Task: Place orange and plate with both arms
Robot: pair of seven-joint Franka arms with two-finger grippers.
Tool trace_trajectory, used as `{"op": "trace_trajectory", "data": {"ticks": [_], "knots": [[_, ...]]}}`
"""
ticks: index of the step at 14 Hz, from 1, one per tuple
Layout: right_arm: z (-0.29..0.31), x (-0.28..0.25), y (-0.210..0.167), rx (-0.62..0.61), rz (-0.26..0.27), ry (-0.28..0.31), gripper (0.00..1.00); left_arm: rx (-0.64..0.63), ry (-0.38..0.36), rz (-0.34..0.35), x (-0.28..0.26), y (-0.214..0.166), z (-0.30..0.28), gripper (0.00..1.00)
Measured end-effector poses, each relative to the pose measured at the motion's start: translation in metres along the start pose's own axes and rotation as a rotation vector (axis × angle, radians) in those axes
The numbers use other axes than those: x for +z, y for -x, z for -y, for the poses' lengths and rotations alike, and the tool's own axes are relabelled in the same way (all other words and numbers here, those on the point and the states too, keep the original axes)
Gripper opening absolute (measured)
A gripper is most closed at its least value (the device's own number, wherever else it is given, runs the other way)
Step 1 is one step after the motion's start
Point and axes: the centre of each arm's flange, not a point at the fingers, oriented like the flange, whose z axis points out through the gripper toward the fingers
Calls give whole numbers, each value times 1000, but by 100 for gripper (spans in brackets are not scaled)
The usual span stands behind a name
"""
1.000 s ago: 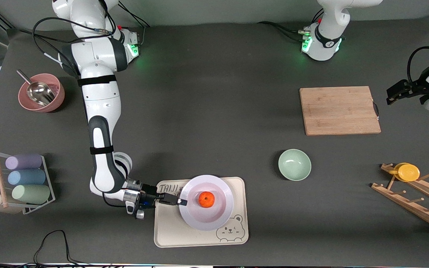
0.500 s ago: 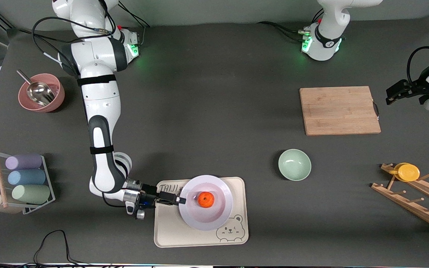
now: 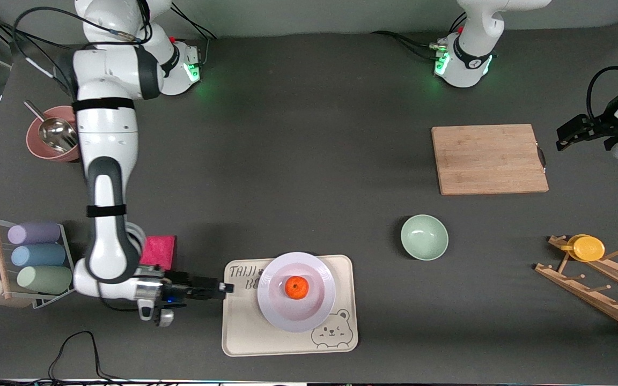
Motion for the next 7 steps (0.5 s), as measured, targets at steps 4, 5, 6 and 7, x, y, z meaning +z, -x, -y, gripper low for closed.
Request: {"op": "trace_trajectory", "data": {"ticks": [4, 5, 6, 7], "knots": [[39, -112, 3, -38, 88, 207, 100, -6, 1, -11, -5, 0, 6, 100], [57, -139, 10, -44, 108, 276, 100, 0, 1, -12, -6, 0, 6, 100], [77, -167, 18, -44, 124, 346, 100, 4, 1, -13, -6, 0, 6, 100], [99, -193, 29, -37, 141, 411, 100, 6, 1, -15, -7, 0, 6, 100]]}}
